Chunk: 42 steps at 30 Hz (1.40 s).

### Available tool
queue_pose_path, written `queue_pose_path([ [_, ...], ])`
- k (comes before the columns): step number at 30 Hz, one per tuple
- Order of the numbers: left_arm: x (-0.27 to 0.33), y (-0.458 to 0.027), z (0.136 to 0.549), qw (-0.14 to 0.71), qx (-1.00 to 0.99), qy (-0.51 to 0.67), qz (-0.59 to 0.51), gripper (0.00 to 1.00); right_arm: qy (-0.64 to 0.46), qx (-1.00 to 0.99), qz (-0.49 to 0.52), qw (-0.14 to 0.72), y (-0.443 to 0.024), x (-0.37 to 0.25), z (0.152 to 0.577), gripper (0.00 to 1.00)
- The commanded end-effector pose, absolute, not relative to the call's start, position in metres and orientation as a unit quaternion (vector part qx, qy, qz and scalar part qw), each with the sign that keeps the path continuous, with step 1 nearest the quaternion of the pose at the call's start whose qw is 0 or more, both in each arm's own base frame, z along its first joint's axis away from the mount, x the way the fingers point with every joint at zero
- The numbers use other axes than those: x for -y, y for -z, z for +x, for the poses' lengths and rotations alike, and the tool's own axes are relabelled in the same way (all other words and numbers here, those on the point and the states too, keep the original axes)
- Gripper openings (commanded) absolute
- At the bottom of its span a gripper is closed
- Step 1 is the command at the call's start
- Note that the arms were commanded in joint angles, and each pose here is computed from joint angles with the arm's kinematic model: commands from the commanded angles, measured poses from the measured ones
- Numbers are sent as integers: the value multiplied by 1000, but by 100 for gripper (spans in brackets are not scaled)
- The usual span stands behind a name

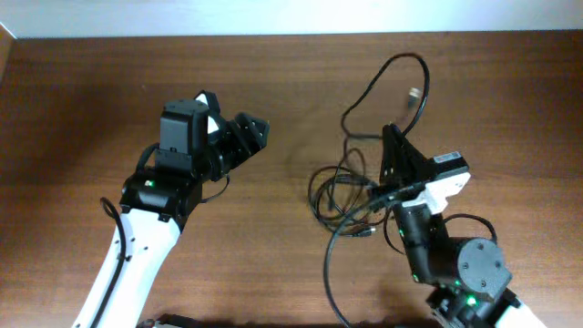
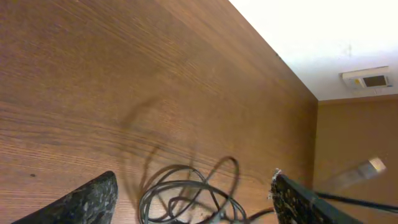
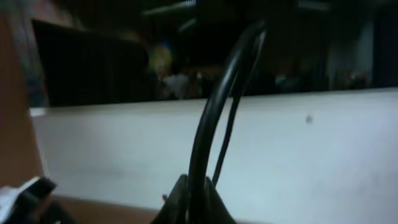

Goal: Untangle cables

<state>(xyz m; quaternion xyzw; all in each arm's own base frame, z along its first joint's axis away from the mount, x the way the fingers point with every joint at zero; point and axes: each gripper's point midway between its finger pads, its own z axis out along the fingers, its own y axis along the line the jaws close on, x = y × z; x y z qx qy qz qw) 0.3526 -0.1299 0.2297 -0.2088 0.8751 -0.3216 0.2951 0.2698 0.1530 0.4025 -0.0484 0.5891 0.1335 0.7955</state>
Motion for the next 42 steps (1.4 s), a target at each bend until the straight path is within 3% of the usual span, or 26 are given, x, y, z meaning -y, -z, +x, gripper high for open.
queue_pose_path([
  [1,130,-223,349,283,-883,316,-203,82,74,-588,3,805,-410,-107,288,4],
  [4,130,-223,349,282,-883,315,-203,89,193,-610,129,757,-387,-49,306,4],
  [9,129,-221,347,278,-885,313,-204,100,363,-635,218,646,-331,31,331,4],
  [14,127,-211,337,253,-895,301,-212,99,511,-638,280,504,-264,166,339,4],
  [16,126,-205,331,239,-900,294,-216,99,508,-640,299,494,-243,210,338,4],
  [19,125,-201,327,228,-904,289,-219,99,461,-695,228,502,-216,233,362,4],
  [22,125,-201,327,228,-904,289,-219,99,438,-691,284,499,-203,291,349,4],
  [25,125,-201,327,228,-903,289,-219,99,283,-789,272,473,-144,312,368,4],
  [26,125,-201,327,228,-904,289,-219,99,250,-799,282,468,-129,314,368,7],
  [28,125,-201,327,228,-903,289,-219,99,240,-809,290,452,-112,316,365,24],
  [30,125,-201,327,228,-904,289,-219,99,232,-810,294,452,-112,314,365,53],
  [32,125,-201,327,228,-903,289,-219,99,206,-802,312,466,-127,307,365,92],
  [33,125,-201,327,228,-903,289,-219,99,192,-803,303,476,-135,302,368,100],
  [35,125,-201,327,228,-903,289,-219,99,131,-796,264,528,-181,273,376,99],
  [37,125,-201,327,228,-903,289,-219,99,59,-763,326,555,-213,254,366,99],
  [42,125,-201,327,228,-903,289,-219,99,-2,-767,360,531,-239,210,326,99],
])
